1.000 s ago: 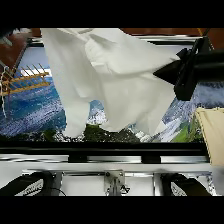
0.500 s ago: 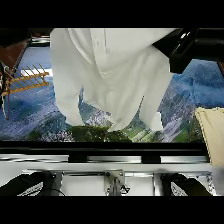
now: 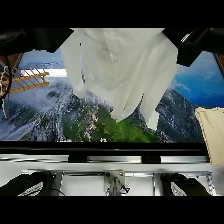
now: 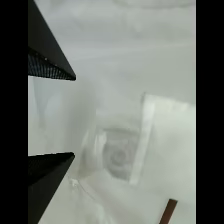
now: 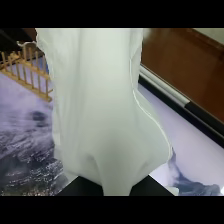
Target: Fold the shirts.
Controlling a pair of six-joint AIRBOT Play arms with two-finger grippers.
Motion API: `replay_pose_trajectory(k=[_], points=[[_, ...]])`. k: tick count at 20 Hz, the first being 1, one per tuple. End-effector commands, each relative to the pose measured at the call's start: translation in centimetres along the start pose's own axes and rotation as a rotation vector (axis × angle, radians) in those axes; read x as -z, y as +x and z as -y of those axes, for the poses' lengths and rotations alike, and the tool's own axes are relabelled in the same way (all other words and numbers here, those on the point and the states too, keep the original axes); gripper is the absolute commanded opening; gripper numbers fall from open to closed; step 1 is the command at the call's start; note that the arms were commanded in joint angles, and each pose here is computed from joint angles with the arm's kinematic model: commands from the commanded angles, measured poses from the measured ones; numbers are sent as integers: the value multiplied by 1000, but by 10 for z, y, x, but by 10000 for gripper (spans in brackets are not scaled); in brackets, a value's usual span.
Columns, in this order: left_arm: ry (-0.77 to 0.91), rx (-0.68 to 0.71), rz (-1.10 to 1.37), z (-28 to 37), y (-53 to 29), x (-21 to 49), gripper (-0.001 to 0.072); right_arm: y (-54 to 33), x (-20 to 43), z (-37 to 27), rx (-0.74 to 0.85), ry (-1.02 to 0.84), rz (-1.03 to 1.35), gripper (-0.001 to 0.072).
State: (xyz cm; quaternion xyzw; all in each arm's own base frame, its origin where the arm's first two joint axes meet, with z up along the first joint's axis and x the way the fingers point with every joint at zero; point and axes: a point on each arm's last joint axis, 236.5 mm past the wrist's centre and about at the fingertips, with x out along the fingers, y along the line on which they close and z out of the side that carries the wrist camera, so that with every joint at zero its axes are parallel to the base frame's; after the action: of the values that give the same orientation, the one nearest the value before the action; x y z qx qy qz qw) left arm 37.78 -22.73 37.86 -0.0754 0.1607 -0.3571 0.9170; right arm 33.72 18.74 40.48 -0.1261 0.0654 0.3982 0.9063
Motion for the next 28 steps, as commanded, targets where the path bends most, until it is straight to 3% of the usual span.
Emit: replay_pose_trajectory(k=[1,4,7,11,14,20,28], points=[[11,-57,34,-16,-20,-11,560,-9,10,20,108,52,-53,52],[29,-109,106,-21,-56,-32,560,-23,29,67,325,131,-117,51],[49,-155,170,-21,-90,-48,559,-64,34,141,686,126,-128,52],[63,-171,203,-17,-107,-55,558,-164,20,210,1178,40,-128,52],[63,-177,187,-20,-104,-52,555,-243,9,233,1402,106,-58,52],[55,-183,166,-28,-96,-47,541,-348,33,250,1666,215,-70,52],[83,-240,128,-41,-96,-40,541,-400,47,269,1818,198,-75,53]])
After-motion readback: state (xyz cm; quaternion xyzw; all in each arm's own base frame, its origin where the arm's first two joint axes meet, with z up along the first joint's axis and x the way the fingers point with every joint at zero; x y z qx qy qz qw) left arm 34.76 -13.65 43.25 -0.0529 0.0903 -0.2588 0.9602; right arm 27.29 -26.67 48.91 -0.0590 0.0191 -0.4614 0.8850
